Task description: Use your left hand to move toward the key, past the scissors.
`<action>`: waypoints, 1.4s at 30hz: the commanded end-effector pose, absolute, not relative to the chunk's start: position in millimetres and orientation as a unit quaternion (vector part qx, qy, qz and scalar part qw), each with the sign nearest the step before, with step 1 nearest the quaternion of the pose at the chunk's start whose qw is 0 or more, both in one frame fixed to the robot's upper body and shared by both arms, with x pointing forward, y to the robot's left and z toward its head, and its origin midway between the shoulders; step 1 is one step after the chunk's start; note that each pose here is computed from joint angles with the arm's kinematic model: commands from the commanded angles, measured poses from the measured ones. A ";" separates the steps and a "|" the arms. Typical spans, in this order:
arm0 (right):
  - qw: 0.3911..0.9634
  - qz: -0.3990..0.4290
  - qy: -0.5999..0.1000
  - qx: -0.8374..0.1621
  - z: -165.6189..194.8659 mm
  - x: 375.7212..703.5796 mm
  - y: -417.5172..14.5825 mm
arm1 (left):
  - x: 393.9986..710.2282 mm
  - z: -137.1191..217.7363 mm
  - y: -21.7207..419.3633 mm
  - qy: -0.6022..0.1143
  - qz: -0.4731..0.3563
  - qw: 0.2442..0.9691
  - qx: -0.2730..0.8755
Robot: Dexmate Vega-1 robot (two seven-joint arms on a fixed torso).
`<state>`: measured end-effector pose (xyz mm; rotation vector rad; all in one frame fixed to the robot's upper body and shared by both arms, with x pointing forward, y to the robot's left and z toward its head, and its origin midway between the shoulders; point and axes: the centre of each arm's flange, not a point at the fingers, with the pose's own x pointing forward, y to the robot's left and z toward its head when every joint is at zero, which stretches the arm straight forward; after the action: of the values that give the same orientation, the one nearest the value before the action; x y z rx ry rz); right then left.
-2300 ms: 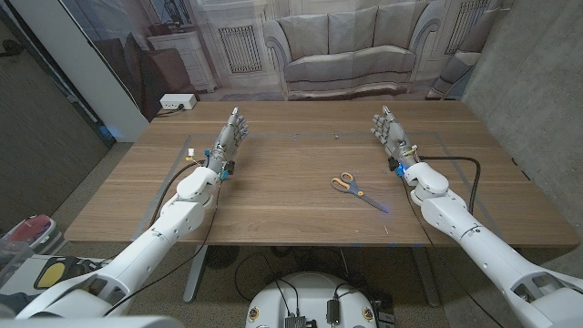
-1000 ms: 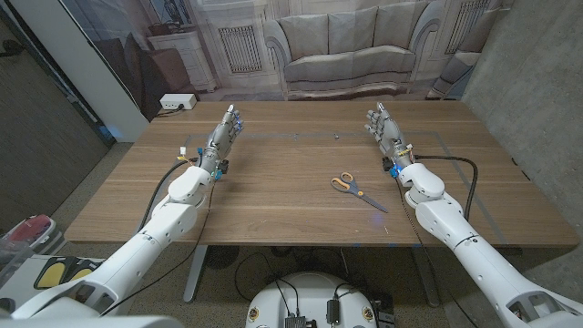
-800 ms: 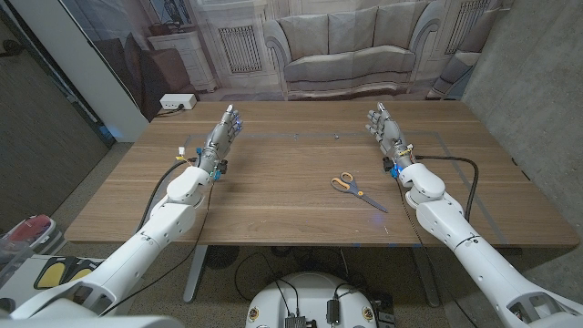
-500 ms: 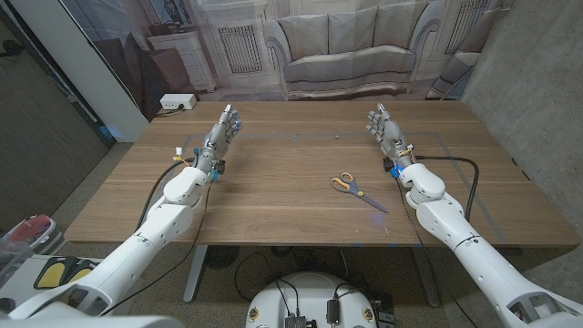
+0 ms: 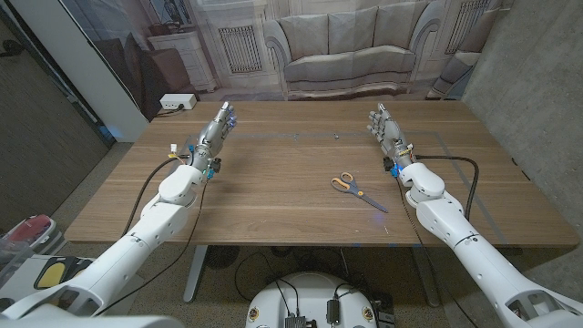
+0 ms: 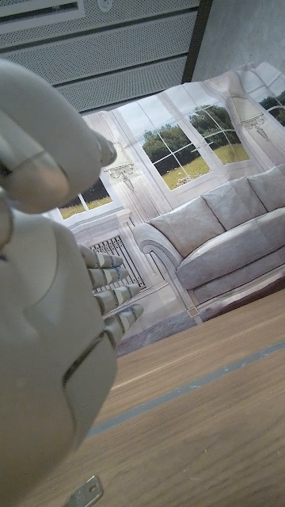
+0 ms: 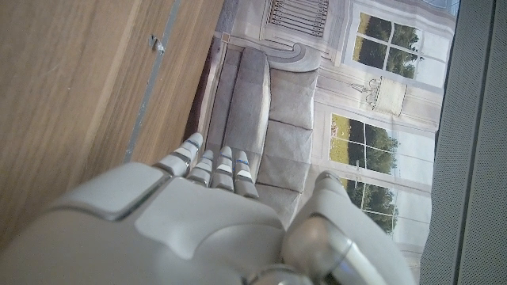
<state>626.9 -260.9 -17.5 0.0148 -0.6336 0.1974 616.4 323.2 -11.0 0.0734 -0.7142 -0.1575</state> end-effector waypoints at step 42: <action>0.941 0.085 -0.328 0.002 1.0 607.2 -270.2 | 593.5 -3.2 344.5 -0.380 0.056 0.900 0.206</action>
<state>618.1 -265.0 3.0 0.0108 -0.6606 0.1790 598.5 341.1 -6.6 0.3210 -0.7636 0.0039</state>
